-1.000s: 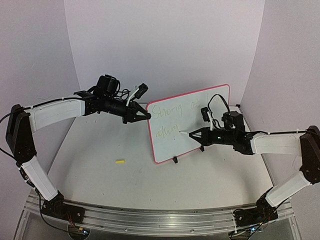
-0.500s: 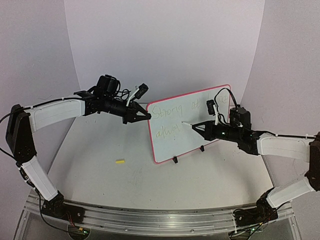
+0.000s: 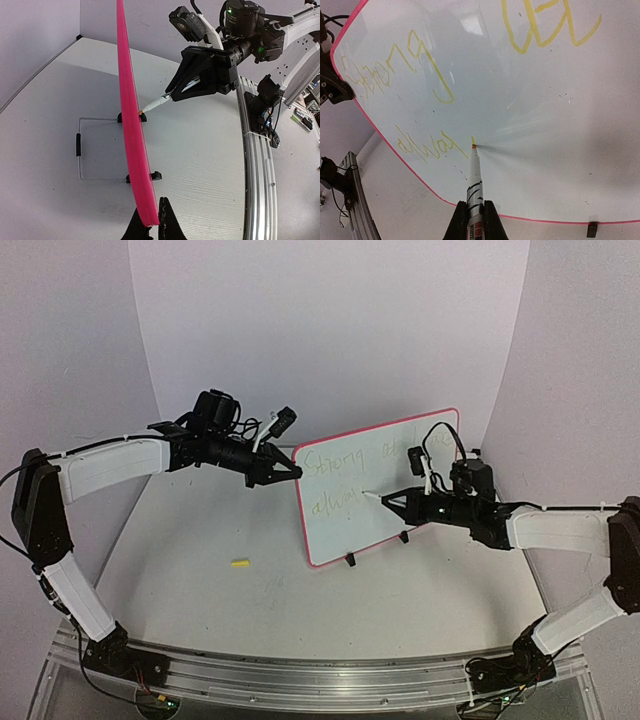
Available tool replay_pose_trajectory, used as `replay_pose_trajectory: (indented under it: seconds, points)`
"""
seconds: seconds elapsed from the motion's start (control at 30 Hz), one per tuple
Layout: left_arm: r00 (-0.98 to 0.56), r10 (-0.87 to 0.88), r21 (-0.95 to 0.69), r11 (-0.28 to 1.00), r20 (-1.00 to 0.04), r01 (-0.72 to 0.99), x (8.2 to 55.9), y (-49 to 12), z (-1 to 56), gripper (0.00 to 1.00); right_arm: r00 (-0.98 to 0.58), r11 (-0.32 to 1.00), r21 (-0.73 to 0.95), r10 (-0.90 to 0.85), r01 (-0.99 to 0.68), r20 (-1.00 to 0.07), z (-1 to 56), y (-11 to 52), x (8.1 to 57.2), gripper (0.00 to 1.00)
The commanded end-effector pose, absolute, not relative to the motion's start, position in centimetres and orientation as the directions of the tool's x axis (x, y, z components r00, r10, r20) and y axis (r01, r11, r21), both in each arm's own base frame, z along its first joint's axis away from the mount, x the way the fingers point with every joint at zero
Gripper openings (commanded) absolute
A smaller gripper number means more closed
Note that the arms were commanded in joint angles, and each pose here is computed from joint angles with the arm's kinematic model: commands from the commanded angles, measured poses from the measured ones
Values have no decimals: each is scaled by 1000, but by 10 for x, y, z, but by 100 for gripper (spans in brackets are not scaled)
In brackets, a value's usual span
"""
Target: Write a sentence on the whiteboard
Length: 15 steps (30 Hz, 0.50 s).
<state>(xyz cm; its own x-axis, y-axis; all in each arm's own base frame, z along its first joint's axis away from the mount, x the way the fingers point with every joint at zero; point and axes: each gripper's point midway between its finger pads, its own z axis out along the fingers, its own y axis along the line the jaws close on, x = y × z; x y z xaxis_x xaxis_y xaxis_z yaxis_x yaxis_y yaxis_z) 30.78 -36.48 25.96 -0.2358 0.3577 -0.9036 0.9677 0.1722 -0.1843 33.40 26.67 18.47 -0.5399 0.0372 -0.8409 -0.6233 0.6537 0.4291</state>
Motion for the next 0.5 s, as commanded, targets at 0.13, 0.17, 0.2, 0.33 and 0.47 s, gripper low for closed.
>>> replay_pose_trajectory:
  seconds: [0.13,0.17,0.2,0.33,0.47]
  points:
    - [-218,391,-194,100,-894,976,286,-369,256,0,-565,635,448,22,-629,-825,171,273,337,0]
    - [-217,391,-193,100,-894,976,286,-369,256,0,-574,635,453,19,-626,-819,167,273,336,0]
    - [-217,391,-193,99,-894,976,286,-369,256,0,-581,635,457,16,-623,-814,164,274,336,0]
    - [-218,391,-195,100,-894,976,286,-369,256,0,-602,629,470,4,-619,-798,153,276,334,0]
    - [-219,392,-195,100,-894,976,286,-369,255,0,-614,615,480,-8,-625,-789,148,281,333,0]
